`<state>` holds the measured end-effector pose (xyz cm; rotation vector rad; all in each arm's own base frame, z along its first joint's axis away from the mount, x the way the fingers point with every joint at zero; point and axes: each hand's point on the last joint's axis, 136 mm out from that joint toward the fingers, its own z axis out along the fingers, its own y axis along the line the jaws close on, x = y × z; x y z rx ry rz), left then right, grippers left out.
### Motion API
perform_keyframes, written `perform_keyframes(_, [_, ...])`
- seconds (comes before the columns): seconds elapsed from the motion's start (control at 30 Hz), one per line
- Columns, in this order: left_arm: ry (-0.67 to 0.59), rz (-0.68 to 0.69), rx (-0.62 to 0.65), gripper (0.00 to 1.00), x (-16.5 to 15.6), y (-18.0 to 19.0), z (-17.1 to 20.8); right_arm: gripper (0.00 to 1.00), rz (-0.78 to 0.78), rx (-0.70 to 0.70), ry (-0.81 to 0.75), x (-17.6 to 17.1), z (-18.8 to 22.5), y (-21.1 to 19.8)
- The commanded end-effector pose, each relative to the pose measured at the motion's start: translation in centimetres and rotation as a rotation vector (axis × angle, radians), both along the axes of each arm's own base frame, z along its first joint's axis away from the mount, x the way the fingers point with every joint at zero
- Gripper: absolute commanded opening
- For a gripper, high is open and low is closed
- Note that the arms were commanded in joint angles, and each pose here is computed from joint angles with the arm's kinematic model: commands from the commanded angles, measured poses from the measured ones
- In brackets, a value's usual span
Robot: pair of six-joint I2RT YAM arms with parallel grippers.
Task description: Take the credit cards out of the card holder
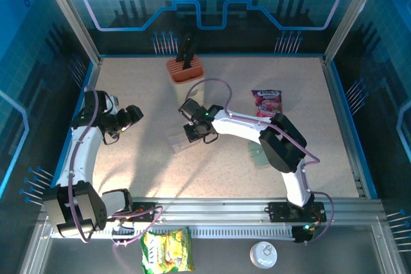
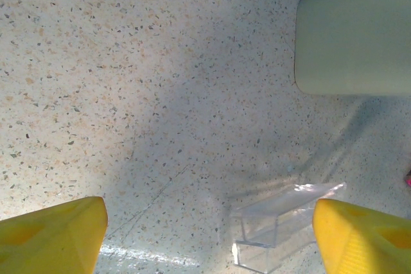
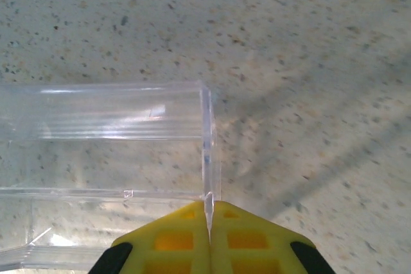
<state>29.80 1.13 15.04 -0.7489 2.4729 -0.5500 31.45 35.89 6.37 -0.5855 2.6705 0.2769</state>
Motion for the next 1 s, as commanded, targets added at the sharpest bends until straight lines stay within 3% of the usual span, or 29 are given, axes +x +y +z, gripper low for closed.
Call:
perform_keyframes(0.0, [0.006, -0.006, 0.015, 0.84, -0.1, 0.4, -0.5, 0.05, -0.089, -0.006, -0.042, 1.3, 2.9, -3.6])
perform_keyframes(0.43, [0.007, -0.009, 0.012, 0.84, -0.1, 0.3, -0.6, 0.04, -0.325, -0.031, -0.019, 6.2, 2.6, -14.6])
perform_keyframes(0.97, [0.018, -0.001, 0.022, 0.84, -0.1, 0.6, -0.8, 0.05, -0.391, -0.054, 0.043, 7.8, -1.1, -16.3])
